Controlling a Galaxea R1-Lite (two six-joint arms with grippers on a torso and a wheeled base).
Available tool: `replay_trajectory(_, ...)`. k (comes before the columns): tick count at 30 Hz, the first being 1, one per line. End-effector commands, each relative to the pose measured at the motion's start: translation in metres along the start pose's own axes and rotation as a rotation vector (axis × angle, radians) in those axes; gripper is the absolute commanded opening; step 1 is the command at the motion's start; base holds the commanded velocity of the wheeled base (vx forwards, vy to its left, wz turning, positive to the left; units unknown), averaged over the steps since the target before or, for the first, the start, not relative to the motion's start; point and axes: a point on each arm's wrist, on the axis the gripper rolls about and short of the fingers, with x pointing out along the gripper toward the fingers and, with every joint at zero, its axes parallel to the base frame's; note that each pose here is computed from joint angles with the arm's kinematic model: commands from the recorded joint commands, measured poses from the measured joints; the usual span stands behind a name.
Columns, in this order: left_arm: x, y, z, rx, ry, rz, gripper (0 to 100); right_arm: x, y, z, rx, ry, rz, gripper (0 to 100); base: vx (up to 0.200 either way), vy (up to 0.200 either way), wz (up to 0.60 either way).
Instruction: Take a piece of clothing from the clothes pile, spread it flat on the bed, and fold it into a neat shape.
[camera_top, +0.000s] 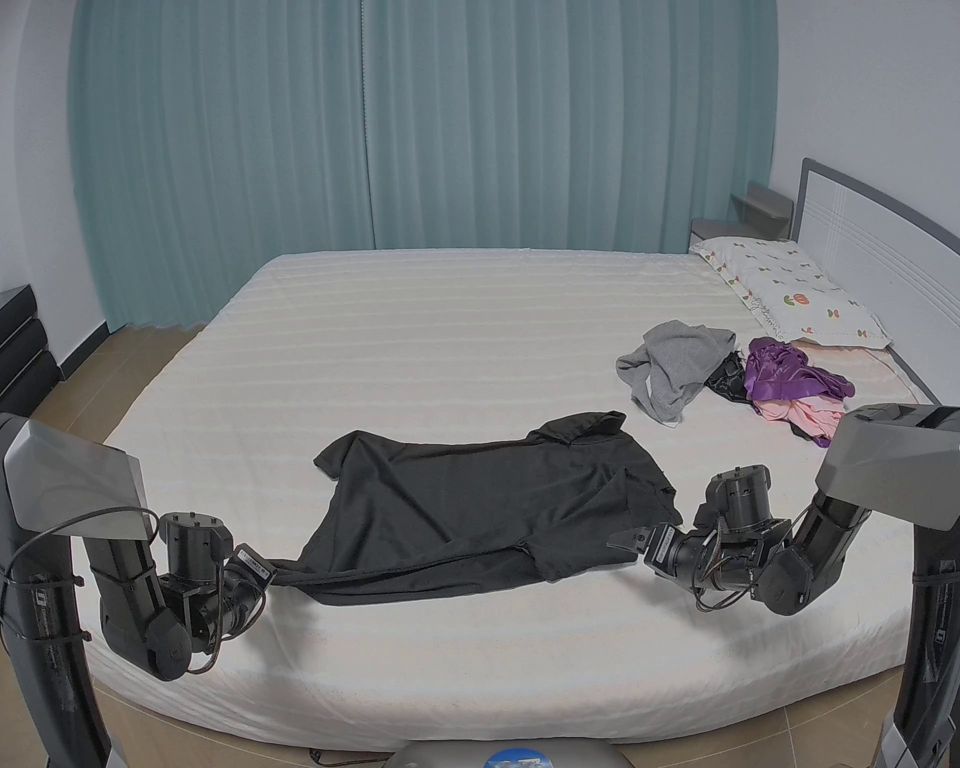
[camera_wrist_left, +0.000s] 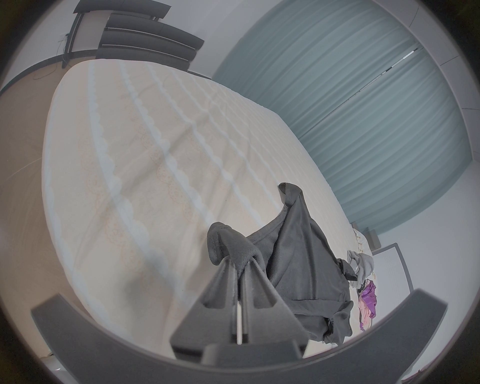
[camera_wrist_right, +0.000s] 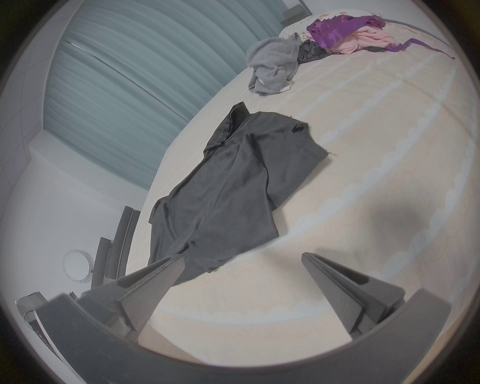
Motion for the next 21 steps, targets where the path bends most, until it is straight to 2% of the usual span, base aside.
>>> replay_trajectory(1,-0.001,0.000,0.000,-0.001,0.000,0.000,0,0.008,0.000,-0.009,-0.011,0.027,-0.003,100,0.000,0.000,0.00)
replay_trajectory(13,-0.001,0.000,0.000,-0.001,0.000,0.000,0,0.037,0.010,-0.003,-0.034,0.015,-0.026,100,0.000,0.000,0.00)
replay_trajectory(14,-0.001,0.000,0.000,-0.001,0.000,0.000,0,0.038,0.011,-0.002,-0.034,0.017,-0.028,0,0.000,0.000,0.00)
replay_trajectory(21,-0.002,0.000,0.000,0.001,0.001,-0.001,0,0.040,0.012,0.000,-0.029,0.036,-0.059,0,0.000,0.000,0.00)
